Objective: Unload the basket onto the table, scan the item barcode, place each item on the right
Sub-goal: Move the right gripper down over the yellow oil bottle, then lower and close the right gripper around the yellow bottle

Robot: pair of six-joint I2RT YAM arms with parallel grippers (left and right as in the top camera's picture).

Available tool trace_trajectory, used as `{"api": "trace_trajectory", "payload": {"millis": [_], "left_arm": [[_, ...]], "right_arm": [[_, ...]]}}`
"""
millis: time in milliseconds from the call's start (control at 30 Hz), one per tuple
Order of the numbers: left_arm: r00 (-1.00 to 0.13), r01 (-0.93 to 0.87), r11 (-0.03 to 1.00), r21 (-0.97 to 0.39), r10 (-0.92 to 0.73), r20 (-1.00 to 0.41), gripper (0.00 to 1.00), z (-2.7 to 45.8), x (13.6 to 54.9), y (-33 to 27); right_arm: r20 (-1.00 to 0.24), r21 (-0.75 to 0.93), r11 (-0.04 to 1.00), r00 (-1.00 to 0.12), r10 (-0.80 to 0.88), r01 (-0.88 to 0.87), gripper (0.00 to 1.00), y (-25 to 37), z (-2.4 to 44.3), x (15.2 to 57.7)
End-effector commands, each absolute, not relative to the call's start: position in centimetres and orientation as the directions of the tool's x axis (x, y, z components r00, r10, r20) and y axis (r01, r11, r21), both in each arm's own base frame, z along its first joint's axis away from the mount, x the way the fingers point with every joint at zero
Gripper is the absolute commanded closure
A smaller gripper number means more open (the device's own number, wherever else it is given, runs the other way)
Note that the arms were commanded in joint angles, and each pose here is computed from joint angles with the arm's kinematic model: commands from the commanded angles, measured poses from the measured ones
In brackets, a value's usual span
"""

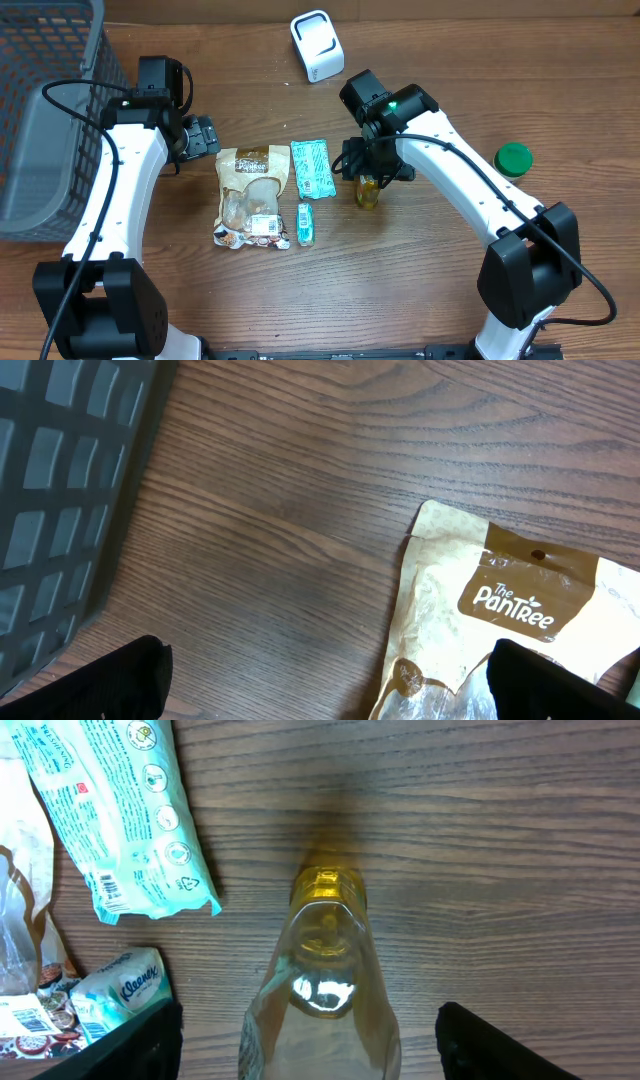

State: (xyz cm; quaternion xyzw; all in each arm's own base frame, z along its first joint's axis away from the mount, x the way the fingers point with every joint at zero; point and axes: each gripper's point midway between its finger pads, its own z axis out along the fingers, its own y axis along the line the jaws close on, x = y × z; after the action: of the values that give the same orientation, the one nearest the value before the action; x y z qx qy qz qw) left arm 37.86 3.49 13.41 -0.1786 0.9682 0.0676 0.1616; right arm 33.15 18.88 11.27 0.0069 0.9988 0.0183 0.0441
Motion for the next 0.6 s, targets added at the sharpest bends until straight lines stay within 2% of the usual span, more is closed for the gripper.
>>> {"api": "trace_trajectory", "payload": {"millis": [0,567], "left_arm": [[-0.882,-0.353,0.933,0.073,-0.305,-0.358,0.0,14.1,38.3,3.5],[-0.882,-0.353,0.933,0.073,-0.305,-0.358,0.01,14.1,38.3,3.5]], "right_arm": [[-0.104,0.025,1.0,-0.994,0.015,0.013,0.22,18.5,11.4,33.4],[-0.083,-0.009,1.0,-0.996,0.013,0.014,0.23,18.1,9.7,33.3]]}}
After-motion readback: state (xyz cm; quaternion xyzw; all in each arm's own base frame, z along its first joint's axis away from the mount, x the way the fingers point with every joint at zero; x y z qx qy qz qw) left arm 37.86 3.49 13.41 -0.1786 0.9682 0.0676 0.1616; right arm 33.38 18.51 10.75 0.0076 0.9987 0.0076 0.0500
